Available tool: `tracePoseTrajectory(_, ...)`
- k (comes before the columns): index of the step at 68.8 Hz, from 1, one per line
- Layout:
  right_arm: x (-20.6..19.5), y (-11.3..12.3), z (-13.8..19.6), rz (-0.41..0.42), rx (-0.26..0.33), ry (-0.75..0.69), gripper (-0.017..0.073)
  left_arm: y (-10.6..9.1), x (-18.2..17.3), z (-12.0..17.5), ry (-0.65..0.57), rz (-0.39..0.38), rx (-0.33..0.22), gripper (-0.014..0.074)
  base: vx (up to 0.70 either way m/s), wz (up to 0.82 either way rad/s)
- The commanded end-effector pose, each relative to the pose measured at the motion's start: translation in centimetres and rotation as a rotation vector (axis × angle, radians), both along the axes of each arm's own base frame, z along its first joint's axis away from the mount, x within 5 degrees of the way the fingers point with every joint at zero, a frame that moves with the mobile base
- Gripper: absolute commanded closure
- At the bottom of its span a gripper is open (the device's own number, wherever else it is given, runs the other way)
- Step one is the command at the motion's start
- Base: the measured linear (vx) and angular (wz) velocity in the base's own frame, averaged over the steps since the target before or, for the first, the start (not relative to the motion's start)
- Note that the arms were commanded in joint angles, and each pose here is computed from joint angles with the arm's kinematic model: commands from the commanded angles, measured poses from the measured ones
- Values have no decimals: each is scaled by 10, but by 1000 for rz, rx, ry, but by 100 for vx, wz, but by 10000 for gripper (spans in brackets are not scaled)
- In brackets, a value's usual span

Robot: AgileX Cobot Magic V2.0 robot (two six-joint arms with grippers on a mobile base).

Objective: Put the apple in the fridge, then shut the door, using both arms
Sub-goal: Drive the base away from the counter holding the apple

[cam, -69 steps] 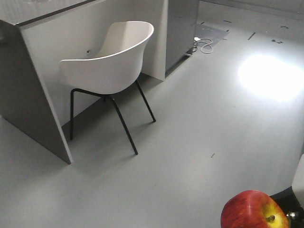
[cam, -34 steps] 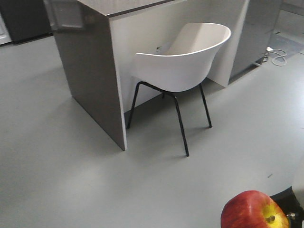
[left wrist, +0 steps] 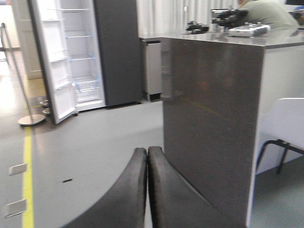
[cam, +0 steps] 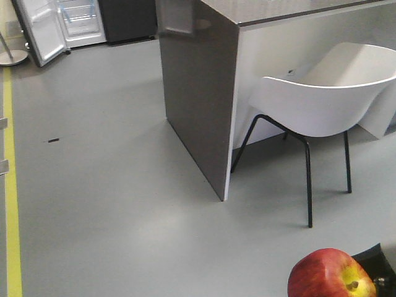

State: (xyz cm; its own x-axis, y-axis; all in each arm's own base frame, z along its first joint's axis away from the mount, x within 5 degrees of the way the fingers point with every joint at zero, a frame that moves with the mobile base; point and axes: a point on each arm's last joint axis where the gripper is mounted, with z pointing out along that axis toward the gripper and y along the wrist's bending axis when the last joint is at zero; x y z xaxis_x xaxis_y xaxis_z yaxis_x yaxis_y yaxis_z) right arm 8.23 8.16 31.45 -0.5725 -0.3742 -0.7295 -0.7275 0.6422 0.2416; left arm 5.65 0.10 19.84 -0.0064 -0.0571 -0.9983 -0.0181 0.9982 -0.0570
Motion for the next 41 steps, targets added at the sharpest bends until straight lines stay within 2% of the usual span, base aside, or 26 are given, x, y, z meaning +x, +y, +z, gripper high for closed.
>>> tracePoseTrajectory(1,2,2,13,-16,63,-50,437,-1,-2,13,-100,-9,-10,600,11,45)
tracePoseTrajectory(41,2,2,13,-14,62,-52,437,-1,-2,13,-100,-9,-10,600,13,46)
